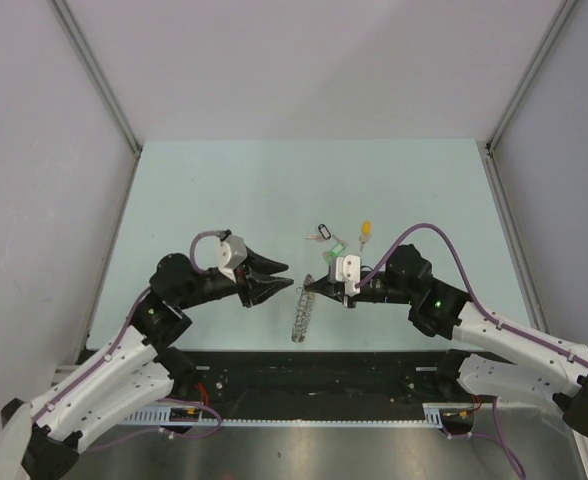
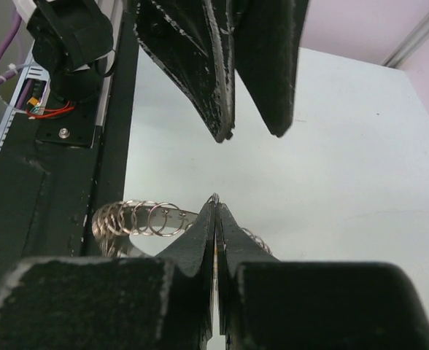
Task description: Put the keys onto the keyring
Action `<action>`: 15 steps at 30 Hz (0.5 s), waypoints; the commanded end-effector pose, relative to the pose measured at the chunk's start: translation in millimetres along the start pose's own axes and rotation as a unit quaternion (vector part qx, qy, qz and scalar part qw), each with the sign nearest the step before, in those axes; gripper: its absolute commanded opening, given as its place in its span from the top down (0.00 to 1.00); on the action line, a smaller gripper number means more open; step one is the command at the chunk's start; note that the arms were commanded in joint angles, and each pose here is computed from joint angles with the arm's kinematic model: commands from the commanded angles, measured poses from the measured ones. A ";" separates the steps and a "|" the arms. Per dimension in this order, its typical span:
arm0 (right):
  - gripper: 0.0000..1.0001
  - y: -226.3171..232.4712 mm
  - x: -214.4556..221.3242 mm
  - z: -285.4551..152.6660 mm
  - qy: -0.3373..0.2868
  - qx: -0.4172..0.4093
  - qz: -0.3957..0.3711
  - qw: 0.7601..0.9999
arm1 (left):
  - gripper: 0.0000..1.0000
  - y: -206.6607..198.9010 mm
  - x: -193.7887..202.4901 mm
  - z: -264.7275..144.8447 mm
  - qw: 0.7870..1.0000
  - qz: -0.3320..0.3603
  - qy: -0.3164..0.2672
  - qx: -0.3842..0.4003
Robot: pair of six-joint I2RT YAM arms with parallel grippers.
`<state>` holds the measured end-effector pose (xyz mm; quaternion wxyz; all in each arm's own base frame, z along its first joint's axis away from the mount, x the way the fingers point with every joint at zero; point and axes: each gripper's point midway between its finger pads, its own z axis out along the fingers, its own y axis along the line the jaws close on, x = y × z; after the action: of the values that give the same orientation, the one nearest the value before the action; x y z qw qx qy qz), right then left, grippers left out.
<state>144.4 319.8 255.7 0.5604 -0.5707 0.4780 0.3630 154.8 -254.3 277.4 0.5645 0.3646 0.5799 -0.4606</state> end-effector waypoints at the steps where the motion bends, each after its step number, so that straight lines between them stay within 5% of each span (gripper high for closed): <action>1: 1.00 0.3 -20.3 -2.8 -0.026 -0.013 -0.031 0.999 | 0.55 -13.4 7.6 0.5 0.995 0.029 0.073 0.060; 6: 1.00 3.0 -19.3 -2.5 -0.022 -0.024 -0.031 0.999 | 0.49 -16.6 21.9 6.0 0.982 0.059 0.138 0.117; 15: 1.00 7.3 -19.0 -2.3 -0.021 -0.035 -0.031 0.999 | 0.58 -28.1 46.8 6.1 0.955 0.053 0.204 0.208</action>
<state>133.6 317.2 241.1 0.5313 -0.5980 0.4735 0.3688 142.6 -274.2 230.7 0.4028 0.5431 0.5934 -0.4368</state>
